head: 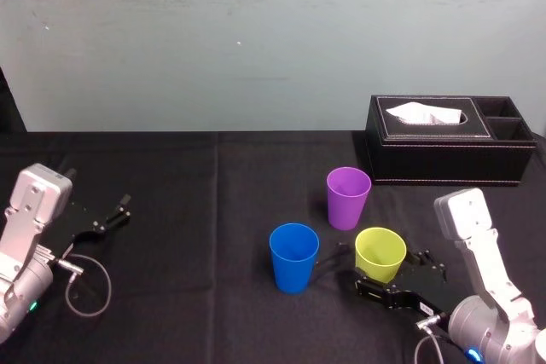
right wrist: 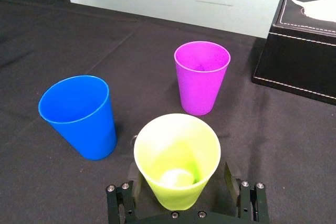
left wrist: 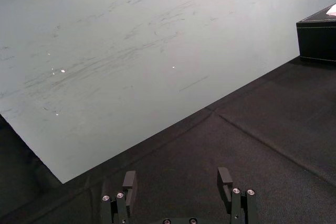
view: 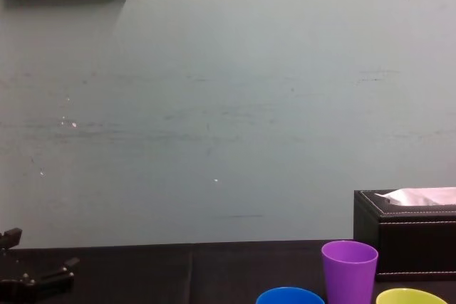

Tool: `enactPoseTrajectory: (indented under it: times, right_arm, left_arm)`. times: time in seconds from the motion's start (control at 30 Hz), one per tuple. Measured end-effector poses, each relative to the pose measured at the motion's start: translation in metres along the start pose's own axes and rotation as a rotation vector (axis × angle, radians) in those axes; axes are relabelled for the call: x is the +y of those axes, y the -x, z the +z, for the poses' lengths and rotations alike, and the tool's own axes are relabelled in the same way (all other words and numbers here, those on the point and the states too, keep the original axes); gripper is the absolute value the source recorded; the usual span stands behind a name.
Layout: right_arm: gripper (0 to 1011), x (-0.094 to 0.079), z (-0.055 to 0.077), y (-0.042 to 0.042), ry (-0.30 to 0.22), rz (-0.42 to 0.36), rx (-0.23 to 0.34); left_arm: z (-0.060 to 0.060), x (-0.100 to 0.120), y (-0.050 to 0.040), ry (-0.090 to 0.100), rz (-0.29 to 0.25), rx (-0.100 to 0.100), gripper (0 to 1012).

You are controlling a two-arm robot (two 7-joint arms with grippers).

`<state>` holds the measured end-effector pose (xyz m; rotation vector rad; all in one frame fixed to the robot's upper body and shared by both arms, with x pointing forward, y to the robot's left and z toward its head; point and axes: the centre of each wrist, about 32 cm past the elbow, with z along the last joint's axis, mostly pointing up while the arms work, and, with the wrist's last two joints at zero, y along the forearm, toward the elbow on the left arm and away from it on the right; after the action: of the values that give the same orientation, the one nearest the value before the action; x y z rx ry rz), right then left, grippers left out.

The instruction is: Stack the three plastic cups sequentially using one hand.

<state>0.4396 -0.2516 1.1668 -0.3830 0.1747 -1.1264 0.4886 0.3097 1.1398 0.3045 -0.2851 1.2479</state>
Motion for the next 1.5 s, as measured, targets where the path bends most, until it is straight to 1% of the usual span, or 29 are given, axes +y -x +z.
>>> enactPoseTrajectory:
  times: [0.47, 0.9, 1.1, 1.17, 1.23, 1.27, 1.33, 1.5]
  right_arm:
    - [1002, 0.0083, -0.0001, 0.0005, 0.014, 0.005, 0.014]
    - [1002, 0.0088, -0.0011, 0.0004, 0.016, 0.004, 0.017]
    - [894, 0.0086, -0.0008, 0.0006, 0.016, 0.005, 0.017]
    - [826, 0.0086, -0.0007, 0.0006, 0.016, 0.005, 0.017]
    - [790, 0.0086, -0.0007, 0.0007, 0.016, 0.005, 0.017]
    - [743, 0.0086, -0.0007, 0.0007, 0.016, 0.006, 0.017]
    - [722, 0.0085, -0.0006, 0.0008, 0.015, 0.006, 0.017]
    - [708, 0.0084, -0.0004, 0.0008, 0.015, 0.006, 0.016]
  left_arm:
    - [0.0, 0.0, 0.0, 0.0, 0.0, 0.0, 1000]
    - [0.0, 0.0, 0.0, 0.0, 0.0, 0.0, 1000]
    - [0.0, 0.0, 0.0, 0.0, 0.0, 0.0, 1000]
    - [0.0, 0.0, 0.0, 0.0, 0.0, 0.0, 1000]
    - [0.0, 0.0, 0.0, 0.0, 0.0, 0.0, 1000]
    - [0.0, 0.0, 0.0, 0.0, 0.0, 0.0, 1000]
    - [0.0, 0.0, 0.0, 0.0, 0.0, 0.0, 1000]
    - [0.0, 0.0, 0.0, 0.0, 0.0, 0.0, 1000]
